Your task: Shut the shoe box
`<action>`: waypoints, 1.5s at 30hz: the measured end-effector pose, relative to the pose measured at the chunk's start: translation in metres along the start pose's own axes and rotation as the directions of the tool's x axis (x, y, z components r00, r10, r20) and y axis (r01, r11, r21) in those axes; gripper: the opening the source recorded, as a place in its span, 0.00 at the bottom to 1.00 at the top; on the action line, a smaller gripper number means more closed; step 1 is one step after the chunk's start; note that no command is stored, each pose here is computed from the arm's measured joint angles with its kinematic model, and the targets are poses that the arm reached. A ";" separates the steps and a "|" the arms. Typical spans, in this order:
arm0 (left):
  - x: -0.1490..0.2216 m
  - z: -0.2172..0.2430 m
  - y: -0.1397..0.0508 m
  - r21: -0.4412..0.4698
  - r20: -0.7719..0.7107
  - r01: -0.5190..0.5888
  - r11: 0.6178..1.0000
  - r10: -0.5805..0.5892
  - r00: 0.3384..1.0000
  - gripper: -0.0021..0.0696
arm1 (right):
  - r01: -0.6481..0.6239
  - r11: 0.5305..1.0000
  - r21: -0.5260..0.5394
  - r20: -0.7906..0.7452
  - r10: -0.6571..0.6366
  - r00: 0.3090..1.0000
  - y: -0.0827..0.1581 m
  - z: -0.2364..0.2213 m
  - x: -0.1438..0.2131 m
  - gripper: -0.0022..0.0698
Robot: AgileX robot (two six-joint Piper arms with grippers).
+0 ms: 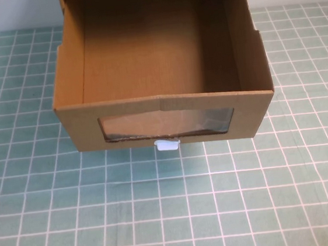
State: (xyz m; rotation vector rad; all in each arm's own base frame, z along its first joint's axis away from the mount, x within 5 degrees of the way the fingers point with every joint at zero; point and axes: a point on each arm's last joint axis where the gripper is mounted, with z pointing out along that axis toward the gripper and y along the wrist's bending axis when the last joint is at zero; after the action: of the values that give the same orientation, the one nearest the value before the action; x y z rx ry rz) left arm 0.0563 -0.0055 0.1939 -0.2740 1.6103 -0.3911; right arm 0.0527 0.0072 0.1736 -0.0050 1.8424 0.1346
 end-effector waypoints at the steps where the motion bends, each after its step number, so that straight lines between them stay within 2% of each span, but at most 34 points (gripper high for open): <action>1: -0.001 0.000 0.000 0.005 0.015 0.020 1.000 -0.020 1.000 0.02 | 0.000 1.000 0.000 -0.002 0.000 1.000 0.000 0.000 0.000 0.01; 7: -0.006 0.000 -0.002 0.023 0.069 0.043 0.999 -0.044 0.997 0.02 | 0.000 1.000 0.000 -0.002 0.000 1.000 0.000 0.000 0.000 0.01; 10: -0.010 -0.003 -0.005 0.008 -0.004 0.048 0.999 -0.048 0.999 0.02 | 0.000 1.000 0.000 -0.002 0.000 1.000 0.000 0.000 0.000 0.01; 14: -0.042 -0.004 -0.023 -0.004 -0.100 0.044 0.999 -0.044 0.994 0.02 | 0.000 1.000 0.000 -0.002 0.000 1.000 0.000 0.000 0.000 0.01; 20: -0.107 0.022 -0.057 -0.004 -0.325 -0.124 0.992 0.116 0.939 0.02 | 0.000 1.000 0.000 -0.002 0.000 1.000 0.000 0.000 0.000 0.01; 26: -0.174 0.087 -0.094 0.138 -0.396 -0.280 0.950 0.312 0.863 0.02 | 0.000 1.000 0.000 -0.002 0.000 1.000 0.000 0.000 0.000 0.01; 31: -0.210 0.165 -0.124 0.327 -0.425 -0.298 0.897 0.421 0.801 0.02 | 0.000 1.000 0.000 -0.002 0.000 1.000 0.000 0.000 0.000 0.01; 34: -0.218 0.209 -0.135 0.407 -0.417 -0.268 0.873 0.439 0.796 0.02 | 0.000 1.000 0.000 -0.002 0.000 1.000 0.000 0.000 0.000 0.01; 37: -0.221 0.248 -0.140 0.449 -0.403 -0.260 0.855 0.453 0.795 0.02 | 0.000 1.000 0.000 -0.002 0.000 1.000 0.000 0.000 0.000 0.01; 40: -0.215 0.282 -0.147 0.481 -0.397 -0.265 0.836 0.477 0.784 0.02 | 0.000 1.000 0.000 -0.002 0.000 1.000 0.000 0.000 0.000 0.01; 45: -0.196 0.318 -0.171 0.551 -0.356 -0.287 0.784 0.532 0.769 0.02 | 0.000 1.000 0.000 -0.002 0.000 1.000 0.000 0.000 0.000 0.01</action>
State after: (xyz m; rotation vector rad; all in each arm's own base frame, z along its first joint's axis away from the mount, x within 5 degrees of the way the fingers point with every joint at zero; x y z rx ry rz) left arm 0.3782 -0.1089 0.4267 0.6176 1.9526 -0.5086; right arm 0.0526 0.0072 0.1734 -0.0052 1.8440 0.1348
